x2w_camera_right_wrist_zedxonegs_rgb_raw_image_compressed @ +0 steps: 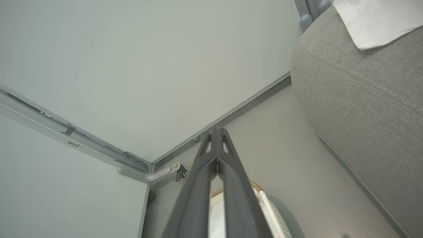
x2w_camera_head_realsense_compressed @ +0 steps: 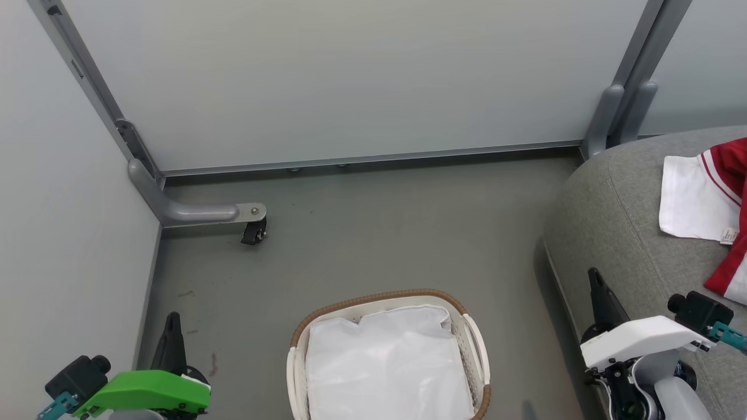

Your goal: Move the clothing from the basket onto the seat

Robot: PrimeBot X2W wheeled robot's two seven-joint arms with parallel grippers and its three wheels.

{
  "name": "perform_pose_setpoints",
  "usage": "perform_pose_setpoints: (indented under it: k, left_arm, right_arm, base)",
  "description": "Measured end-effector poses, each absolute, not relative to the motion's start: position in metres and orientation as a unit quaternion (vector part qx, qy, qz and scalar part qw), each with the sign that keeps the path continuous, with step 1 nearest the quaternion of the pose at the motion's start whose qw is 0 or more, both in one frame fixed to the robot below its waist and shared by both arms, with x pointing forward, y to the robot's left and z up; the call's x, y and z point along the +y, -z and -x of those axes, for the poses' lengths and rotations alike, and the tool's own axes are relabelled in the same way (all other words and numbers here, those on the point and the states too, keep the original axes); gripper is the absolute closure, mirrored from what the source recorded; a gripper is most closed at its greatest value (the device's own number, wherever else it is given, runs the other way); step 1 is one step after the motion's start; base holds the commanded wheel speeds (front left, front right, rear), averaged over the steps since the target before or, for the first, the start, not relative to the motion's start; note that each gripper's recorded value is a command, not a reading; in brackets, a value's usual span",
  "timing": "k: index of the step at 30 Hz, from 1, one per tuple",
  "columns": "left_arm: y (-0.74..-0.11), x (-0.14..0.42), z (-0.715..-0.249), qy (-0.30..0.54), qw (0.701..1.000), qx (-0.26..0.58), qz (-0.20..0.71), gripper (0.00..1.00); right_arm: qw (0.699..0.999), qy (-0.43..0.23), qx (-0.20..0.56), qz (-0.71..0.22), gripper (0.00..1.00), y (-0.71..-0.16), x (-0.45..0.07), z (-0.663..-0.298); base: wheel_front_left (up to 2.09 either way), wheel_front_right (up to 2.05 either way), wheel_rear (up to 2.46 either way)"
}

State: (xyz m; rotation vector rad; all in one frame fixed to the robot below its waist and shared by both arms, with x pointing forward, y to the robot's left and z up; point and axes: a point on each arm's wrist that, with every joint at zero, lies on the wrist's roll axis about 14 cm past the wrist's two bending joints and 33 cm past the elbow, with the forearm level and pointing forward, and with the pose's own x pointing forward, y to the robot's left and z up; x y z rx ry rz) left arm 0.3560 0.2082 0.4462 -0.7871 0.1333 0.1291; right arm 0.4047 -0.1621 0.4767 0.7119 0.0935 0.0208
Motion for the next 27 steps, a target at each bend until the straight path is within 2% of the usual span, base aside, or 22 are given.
perform_pose_setpoints:
  k: [27]
  left_arm:
    - [-0.463, 0.208, -0.368, -0.060, 0.854, 0.044, 0.515, 1.00]
  right_arm:
    - [0.866, 0.011, 0.040, -0.498, 1.00, -0.483, -0.176, -0.400]
  base:
    - [0.00, 0.00, 0.00]
